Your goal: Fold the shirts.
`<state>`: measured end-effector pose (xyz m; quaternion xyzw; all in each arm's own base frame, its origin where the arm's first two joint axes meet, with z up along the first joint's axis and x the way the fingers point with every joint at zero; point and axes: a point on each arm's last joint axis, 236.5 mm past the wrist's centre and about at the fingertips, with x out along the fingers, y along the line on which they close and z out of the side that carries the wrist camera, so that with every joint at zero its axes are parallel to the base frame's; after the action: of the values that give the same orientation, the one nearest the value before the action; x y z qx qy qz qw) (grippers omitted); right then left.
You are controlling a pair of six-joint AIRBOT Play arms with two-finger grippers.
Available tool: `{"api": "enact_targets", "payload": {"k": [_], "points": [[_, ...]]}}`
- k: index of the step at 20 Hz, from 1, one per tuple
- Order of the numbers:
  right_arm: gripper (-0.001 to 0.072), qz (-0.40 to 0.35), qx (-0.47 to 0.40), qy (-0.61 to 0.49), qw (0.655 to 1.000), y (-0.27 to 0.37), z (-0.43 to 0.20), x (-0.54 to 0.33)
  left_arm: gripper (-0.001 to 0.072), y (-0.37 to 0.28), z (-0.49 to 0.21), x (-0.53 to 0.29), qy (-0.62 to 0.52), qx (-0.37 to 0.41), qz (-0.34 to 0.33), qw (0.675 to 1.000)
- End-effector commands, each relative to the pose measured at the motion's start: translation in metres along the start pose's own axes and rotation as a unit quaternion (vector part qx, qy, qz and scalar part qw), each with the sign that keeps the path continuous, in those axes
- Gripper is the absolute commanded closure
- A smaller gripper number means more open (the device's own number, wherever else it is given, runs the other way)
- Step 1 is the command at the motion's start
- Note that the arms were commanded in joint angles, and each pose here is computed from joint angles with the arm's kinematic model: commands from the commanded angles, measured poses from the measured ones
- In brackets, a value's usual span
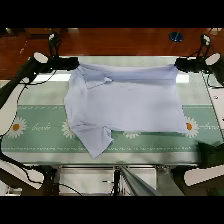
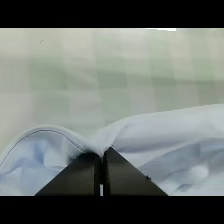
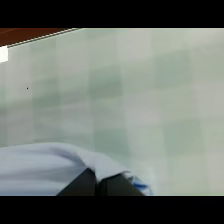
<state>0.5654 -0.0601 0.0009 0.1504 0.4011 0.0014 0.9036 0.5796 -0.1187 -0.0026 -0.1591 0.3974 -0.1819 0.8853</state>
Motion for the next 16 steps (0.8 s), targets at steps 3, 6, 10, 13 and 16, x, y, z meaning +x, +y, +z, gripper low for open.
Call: {"api": "enact_targets", "payload": {"k": [3,6,10,13,16], "points": [[0.0692,-0.002,-0.017,0.157,0.988,-0.011,-0.062,-0.051,0.0686,-0.019,-0.062,-0.056,0.190,-0.038,-0.066,0.979],[0.0692,-0.018,-0.029,0.221,0.975,-0.023,-0.101,-0.053,0.0686,-0.010,-0.118,-0.061,0.279,-0.040,-0.050,0.958],[0.0691,-0.023,-0.026,0.264,0.964,-0.033,-0.137,-0.041,0.0686,0.002,-0.156,-0.049,0.305,-0.057,-0.034,0.950],[0.0690,-0.024,-0.024,0.249,0.968,-0.034,-0.133,-0.033,0.0682,0.007,-0.156,-0.043,0.300,-0.061,-0.029,0.951],[0.0386,-0.006,-0.017,0.223,0.975,-0.024,-0.117,-0.032,0.0267,0.005,-0.144,-0.043,0.282,-0.054,-0.038,0.957]]}}
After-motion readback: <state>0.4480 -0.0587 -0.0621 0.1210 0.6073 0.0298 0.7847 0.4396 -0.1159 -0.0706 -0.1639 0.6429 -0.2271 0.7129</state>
